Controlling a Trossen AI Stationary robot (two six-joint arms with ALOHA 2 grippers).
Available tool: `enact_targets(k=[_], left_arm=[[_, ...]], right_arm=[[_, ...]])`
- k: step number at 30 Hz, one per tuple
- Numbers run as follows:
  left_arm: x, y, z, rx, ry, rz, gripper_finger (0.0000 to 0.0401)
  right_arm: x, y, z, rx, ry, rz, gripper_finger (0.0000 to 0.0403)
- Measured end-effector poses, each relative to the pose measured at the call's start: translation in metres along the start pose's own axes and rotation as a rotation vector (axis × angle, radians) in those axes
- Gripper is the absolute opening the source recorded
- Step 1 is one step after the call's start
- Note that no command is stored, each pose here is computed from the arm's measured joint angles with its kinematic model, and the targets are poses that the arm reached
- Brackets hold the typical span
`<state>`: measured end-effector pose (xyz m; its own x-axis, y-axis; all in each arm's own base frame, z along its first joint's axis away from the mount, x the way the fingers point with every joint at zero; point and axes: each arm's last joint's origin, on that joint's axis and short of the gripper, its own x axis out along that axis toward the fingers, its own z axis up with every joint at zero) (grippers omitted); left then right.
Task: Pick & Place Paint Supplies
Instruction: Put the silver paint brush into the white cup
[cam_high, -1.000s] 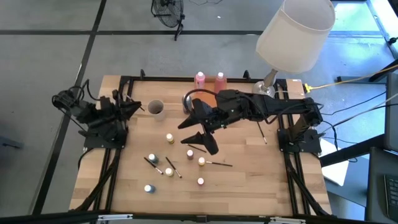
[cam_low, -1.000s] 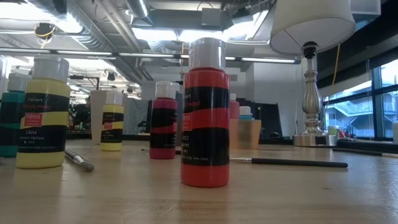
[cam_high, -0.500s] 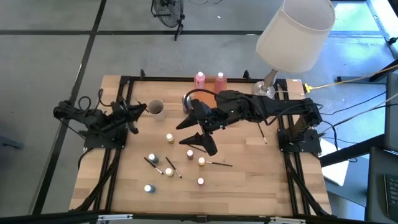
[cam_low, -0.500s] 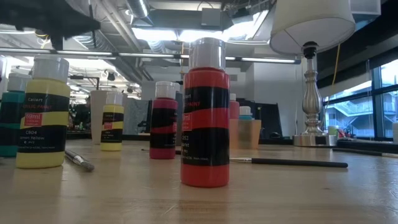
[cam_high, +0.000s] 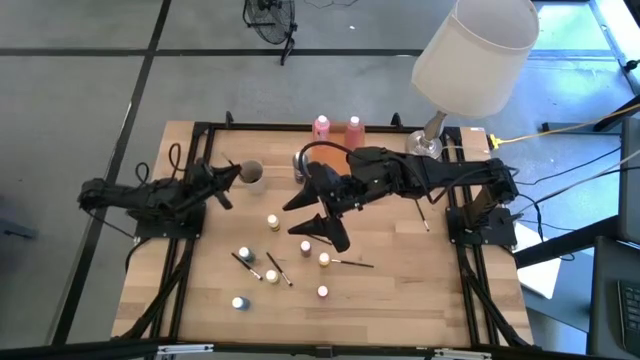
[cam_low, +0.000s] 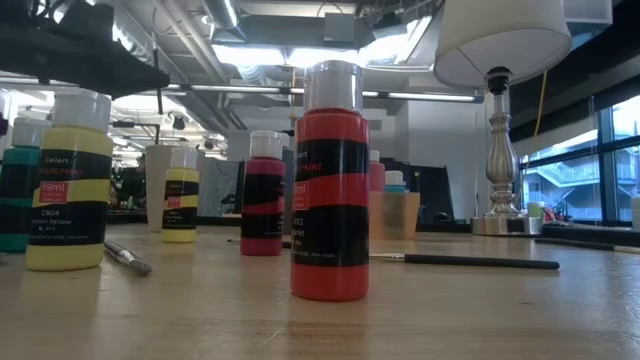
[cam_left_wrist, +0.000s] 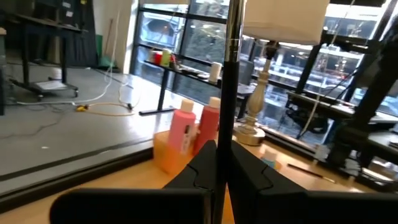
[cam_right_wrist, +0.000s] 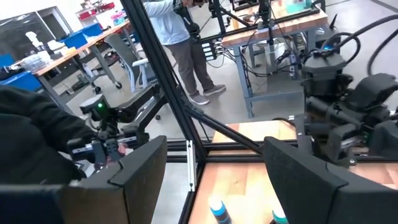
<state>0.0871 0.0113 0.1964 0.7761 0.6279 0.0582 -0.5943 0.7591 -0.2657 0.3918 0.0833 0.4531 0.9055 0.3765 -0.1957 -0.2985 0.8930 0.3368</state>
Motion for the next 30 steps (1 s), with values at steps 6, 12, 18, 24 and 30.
enact_targets(k=[6, 12, 18, 24, 30], left_arm=[[0.007, 0.011, -0.005, 0.007, 0.058, 0.021, 0.0013], [0.012, 0.019, -0.004, -0.013, 0.063, 0.019, 0.0013], [0.015, 0.024, -0.004, -0.017, 0.083, -0.005, 0.0013], [0.015, 0.025, -0.004, -0.018, 0.092, -0.029, 0.0013], [0.017, 0.027, -0.017, -0.034, 0.119, -0.049, 0.0013]], right_arm=[[0.001, 0.002, -0.001, 0.013, -0.011, -0.030, 0.0270], [0.001, 0.003, 0.000, 0.019, -0.018, -0.032, 0.0270], [0.001, 0.002, 0.000, 0.018, -0.023, -0.050, 0.0270], [0.001, 0.002, 0.000, 0.015, -0.023, -0.050, 0.0270], [0.002, 0.001, -0.002, 0.012, -0.019, -0.051, 0.0270]])
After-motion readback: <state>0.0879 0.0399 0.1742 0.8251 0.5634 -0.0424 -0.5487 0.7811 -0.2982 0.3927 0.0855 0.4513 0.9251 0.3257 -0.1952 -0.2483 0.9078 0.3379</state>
